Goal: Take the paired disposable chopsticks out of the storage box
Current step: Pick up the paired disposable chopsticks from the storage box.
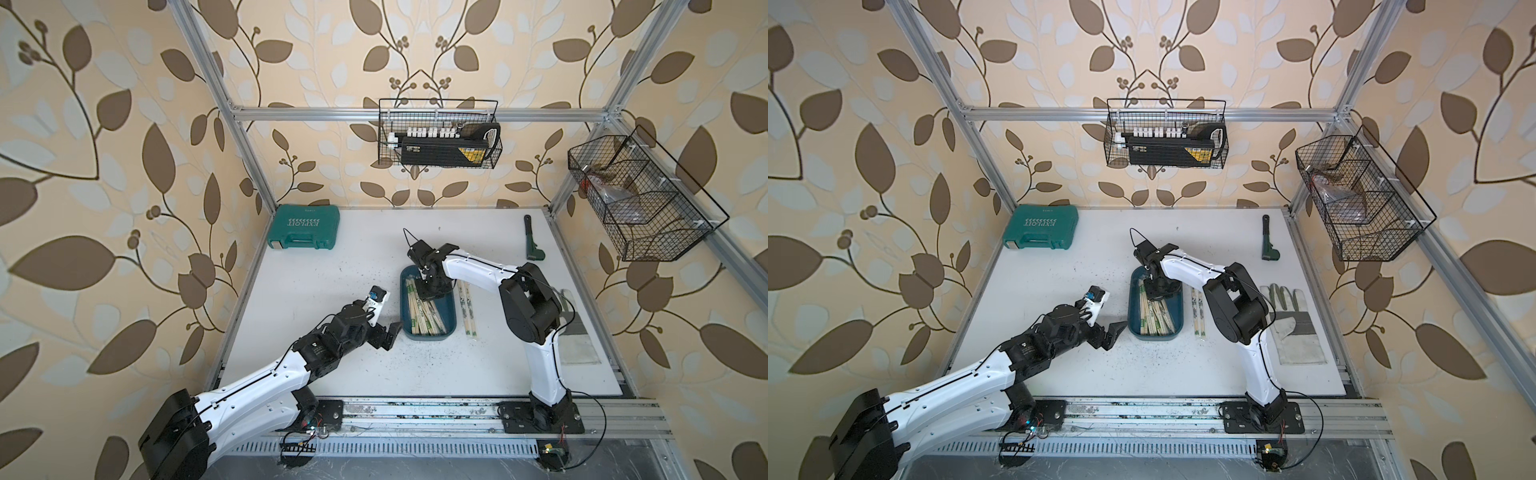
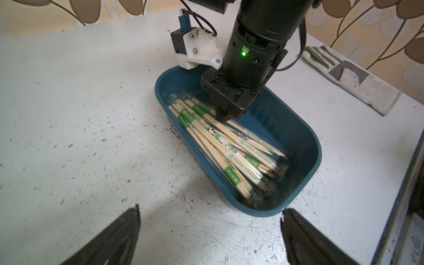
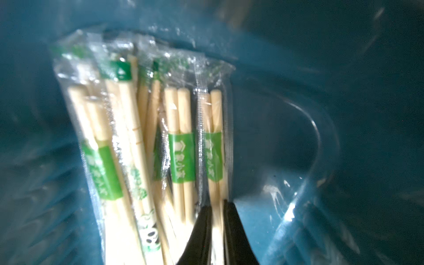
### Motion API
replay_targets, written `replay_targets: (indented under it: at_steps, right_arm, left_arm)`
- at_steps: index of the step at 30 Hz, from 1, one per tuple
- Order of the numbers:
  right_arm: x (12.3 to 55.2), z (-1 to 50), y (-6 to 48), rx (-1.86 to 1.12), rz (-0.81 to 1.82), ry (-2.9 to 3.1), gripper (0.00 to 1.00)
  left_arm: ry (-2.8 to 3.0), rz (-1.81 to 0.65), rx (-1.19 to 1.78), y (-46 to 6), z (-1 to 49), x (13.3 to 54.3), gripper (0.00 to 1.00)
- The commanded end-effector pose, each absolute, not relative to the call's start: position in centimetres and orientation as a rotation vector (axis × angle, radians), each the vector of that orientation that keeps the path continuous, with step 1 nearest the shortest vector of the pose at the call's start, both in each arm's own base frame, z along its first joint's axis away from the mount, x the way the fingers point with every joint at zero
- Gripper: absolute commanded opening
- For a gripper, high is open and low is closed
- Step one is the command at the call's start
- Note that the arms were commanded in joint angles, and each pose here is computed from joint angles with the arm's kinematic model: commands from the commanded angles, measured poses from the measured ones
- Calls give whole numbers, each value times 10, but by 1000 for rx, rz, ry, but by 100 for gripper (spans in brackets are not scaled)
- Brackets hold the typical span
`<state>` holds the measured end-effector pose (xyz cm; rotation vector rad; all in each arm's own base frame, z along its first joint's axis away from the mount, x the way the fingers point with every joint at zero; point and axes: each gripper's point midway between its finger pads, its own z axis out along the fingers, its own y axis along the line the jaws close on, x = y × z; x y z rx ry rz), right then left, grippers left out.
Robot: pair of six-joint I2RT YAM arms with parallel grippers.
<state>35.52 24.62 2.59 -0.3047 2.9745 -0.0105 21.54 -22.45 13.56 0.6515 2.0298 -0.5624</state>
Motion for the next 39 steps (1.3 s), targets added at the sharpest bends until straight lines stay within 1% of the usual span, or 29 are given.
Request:
replay_targets:
  at_steps: [1, 4, 12, 13, 15, 17, 26, 30, 35, 39]
  right_arm:
    - [357, 32, 236, -270, -42, 2965, 11]
    - [357, 34, 234, -255, -39, 2964, 9]
    - [360, 38, 235, -241, -35, 2953, 9]
    - [360, 37, 235, -238, -35, 2956, 11]
    - [360, 33, 236, -236, -39, 2965, 19]
    - [360, 29, 236, -240, -45, 2974, 23]
    - [360, 15, 234, -235, -76, 2996, 27]
    - [360, 10, 236, -236, -64, 3008, 31]
    - [359, 4, 236, -231, -59, 3021, 30]
    - [359, 2, 235, -225, -62, 3022, 23]
  left_arm:
    - [1998, -563, 656, -228, 147, 218, 99]
    - [2003, -560, 657, -228, 146, 218, 99]
    - [2003, -565, 660, -229, 146, 218, 99]
    - [2004, -565, 660, -229, 145, 218, 99]
    - [2004, -565, 663, -230, 146, 217, 99]
    - [2003, -565, 663, -230, 146, 217, 99]
    - [2006, -563, 663, -229, 145, 217, 99]
    - [2006, -563, 663, -229, 145, 217, 99]
    - [2002, -562, 660, -228, 147, 217, 99]
    - [2002, -562, 658, -228, 147, 217, 99]
